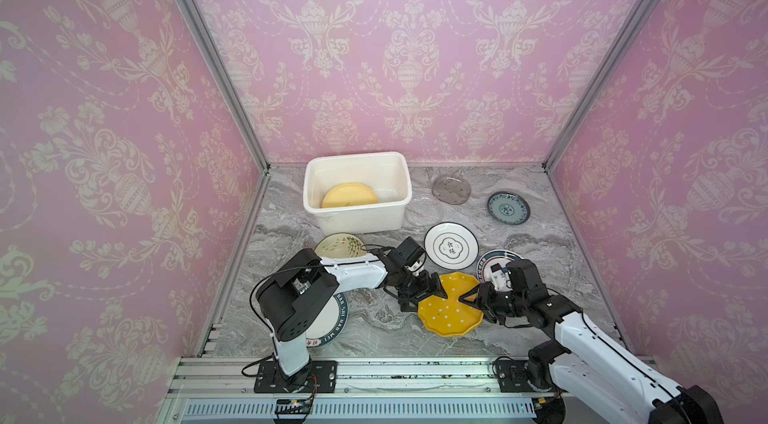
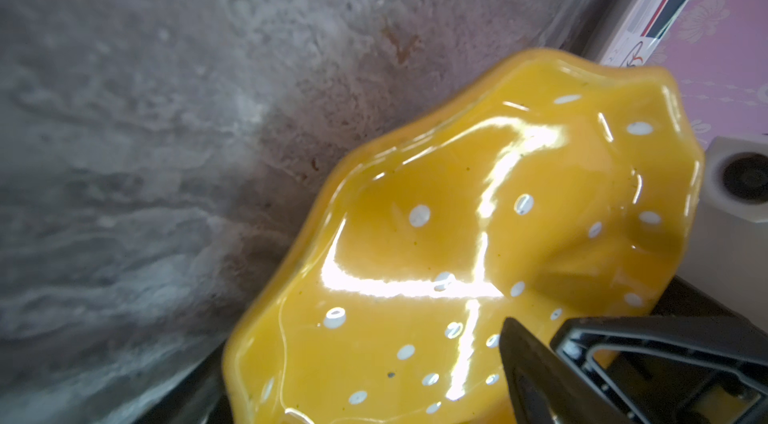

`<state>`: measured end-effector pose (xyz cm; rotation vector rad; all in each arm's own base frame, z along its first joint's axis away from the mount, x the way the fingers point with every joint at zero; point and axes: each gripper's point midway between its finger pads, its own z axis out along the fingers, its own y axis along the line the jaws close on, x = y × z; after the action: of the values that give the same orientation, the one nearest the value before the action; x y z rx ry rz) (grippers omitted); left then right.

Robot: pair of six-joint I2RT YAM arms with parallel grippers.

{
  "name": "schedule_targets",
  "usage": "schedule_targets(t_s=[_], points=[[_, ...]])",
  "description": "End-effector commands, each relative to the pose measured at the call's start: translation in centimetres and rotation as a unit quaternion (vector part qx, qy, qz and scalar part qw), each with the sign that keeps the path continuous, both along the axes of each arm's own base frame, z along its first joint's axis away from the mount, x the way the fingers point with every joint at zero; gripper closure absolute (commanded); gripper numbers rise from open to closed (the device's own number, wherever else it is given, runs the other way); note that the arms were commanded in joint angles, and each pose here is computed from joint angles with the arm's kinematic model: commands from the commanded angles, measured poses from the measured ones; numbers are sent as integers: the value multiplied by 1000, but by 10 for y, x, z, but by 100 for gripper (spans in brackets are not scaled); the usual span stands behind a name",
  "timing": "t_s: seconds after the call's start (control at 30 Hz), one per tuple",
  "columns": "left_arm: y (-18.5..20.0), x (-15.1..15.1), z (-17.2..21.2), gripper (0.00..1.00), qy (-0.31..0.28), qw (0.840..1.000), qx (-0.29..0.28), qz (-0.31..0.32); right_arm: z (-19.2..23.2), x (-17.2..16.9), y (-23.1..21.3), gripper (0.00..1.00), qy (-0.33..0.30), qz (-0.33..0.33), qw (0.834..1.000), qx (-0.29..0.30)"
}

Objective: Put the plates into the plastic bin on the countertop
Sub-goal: 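Pinch the polka-dot plate rim with both grippers and tilt it up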

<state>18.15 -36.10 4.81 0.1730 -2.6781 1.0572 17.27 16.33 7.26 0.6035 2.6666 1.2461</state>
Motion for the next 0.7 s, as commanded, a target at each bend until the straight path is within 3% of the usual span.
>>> schedule_targets(t_s=[0.0,0.33,0.53,0.67], points=[[-8,-7,3,9,8,1000,-19,-10,22,6,8,63,-29,19,999,14],[-12,-1,24,8,-21,999,-44,-11,36,7,3,82,-40,24,999,-7],[-7,16,80,7,-107,991,-83,-3,65,4,-6,90,-59,34,997,-46],[13,26,129,6,-192,977,-89,1,102,7,-8,91,-88,35,994,-53]])
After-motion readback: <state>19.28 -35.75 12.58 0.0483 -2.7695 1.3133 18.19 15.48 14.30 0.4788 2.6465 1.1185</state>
